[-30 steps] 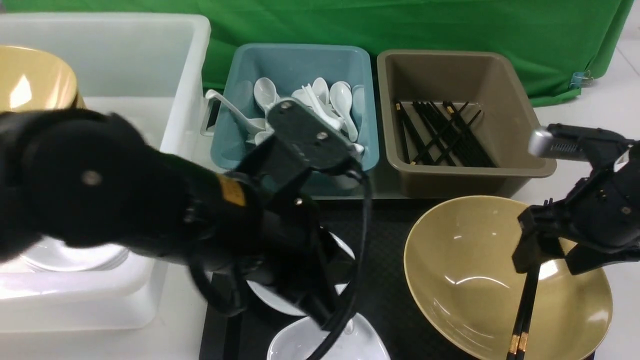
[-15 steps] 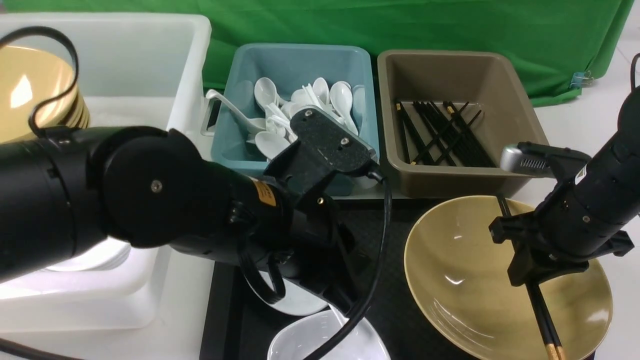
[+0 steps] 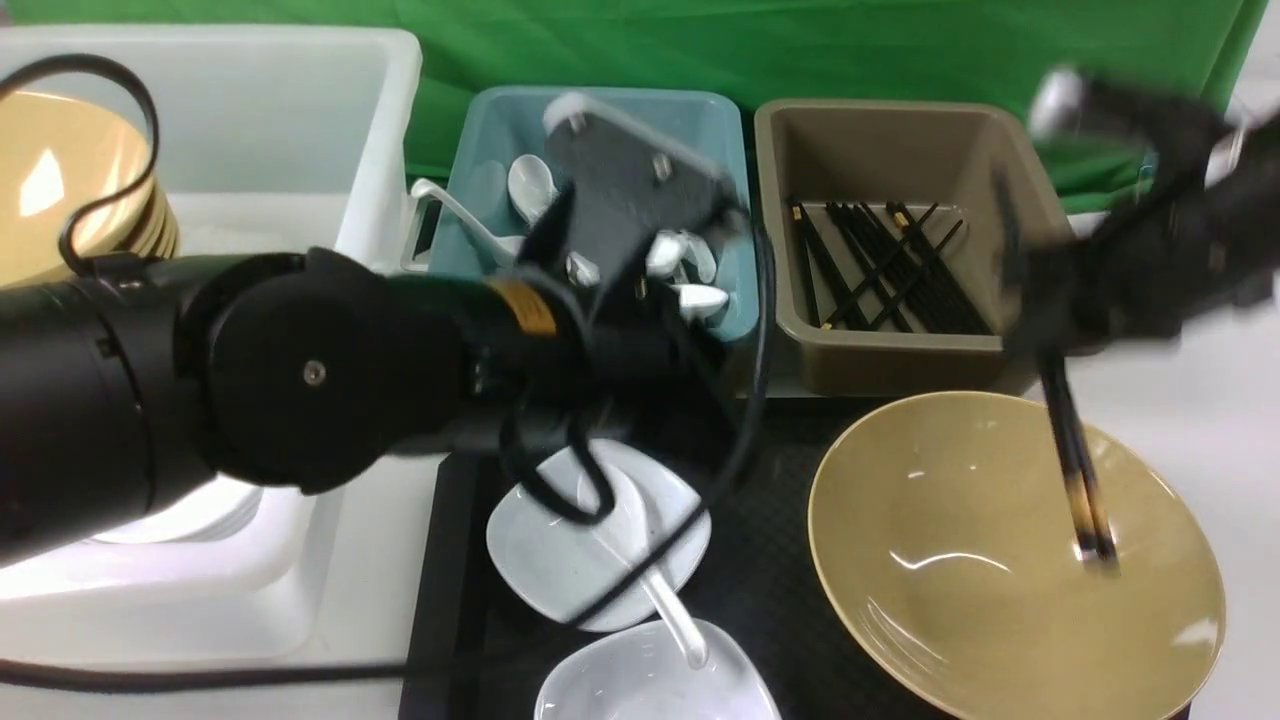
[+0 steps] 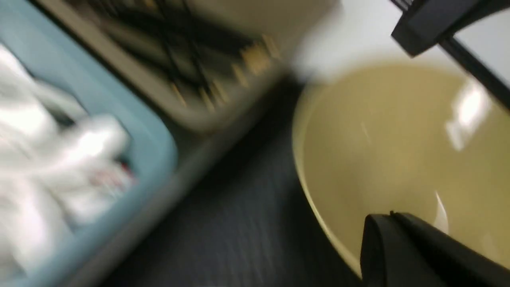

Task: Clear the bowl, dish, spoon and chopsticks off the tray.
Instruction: Use the right arm to put the chopsticks into the small storage box on the right

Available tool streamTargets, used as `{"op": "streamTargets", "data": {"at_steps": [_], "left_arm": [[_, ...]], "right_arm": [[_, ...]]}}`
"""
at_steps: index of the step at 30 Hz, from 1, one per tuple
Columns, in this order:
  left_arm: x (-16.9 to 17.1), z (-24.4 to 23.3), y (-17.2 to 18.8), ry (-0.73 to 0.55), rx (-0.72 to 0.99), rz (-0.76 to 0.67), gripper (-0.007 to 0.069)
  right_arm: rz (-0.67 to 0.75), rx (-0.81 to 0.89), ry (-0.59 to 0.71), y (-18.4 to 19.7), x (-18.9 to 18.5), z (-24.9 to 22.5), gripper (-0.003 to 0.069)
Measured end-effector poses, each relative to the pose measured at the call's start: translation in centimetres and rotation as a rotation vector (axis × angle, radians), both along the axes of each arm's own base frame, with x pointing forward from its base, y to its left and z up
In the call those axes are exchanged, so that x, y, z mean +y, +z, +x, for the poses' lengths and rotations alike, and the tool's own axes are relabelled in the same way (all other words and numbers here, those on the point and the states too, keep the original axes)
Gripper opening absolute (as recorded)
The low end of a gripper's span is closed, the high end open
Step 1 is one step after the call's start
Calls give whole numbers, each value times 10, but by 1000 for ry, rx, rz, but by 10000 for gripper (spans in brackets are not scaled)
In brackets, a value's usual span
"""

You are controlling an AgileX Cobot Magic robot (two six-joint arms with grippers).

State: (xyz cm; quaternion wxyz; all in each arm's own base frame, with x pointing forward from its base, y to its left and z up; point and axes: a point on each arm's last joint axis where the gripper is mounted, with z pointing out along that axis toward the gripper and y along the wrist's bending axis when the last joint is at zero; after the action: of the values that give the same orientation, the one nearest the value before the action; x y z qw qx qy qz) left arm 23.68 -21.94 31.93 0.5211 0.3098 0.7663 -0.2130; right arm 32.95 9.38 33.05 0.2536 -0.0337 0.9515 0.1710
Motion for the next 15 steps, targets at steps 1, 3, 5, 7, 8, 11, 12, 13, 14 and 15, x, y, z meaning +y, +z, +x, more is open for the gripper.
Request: {"op": "streamTargets", "data": {"at_steps": [1, 3, 5, 7, 8, 11, 12, 13, 14, 15], "left_arm": [[0, 1, 1, 7, -11, -8, -6], [2, 8, 13, 73, -126, -92, -6], [4, 11, 22, 117, -202, -147, -6], [6, 13, 26, 139, -239, -174, -6], [6, 13, 26, 141, -241, -176, -6], [5, 13, 24, 134, -228, -168, -6], [5, 13, 23, 130, -218, -161, -6], [4, 13, 21, 125, -208, -154, -6], [3, 13, 20, 121, -198, -147, -6], [3, 13, 18, 116, -183, -140, -6]], "right_arm": [[7, -20, -3, 5, 0, 5, 85], [27, -191, -37, 24, 1, 32, 85], [42, -301, -63, 30, 3, 59, 85], [53, -358, -83, 27, 6, 81, 85], [54, -368, -86, 26, 6, 86, 85], [57, -414, -112, 3, 11, 121, 85], [56, -416, -118, -6, 13, 130, 85], [53, -410, -123, -17, 14, 137, 85], [45, -404, -123, -28, 15, 144, 85], [43, -398, -125, -35, 15, 147, 85]]}}
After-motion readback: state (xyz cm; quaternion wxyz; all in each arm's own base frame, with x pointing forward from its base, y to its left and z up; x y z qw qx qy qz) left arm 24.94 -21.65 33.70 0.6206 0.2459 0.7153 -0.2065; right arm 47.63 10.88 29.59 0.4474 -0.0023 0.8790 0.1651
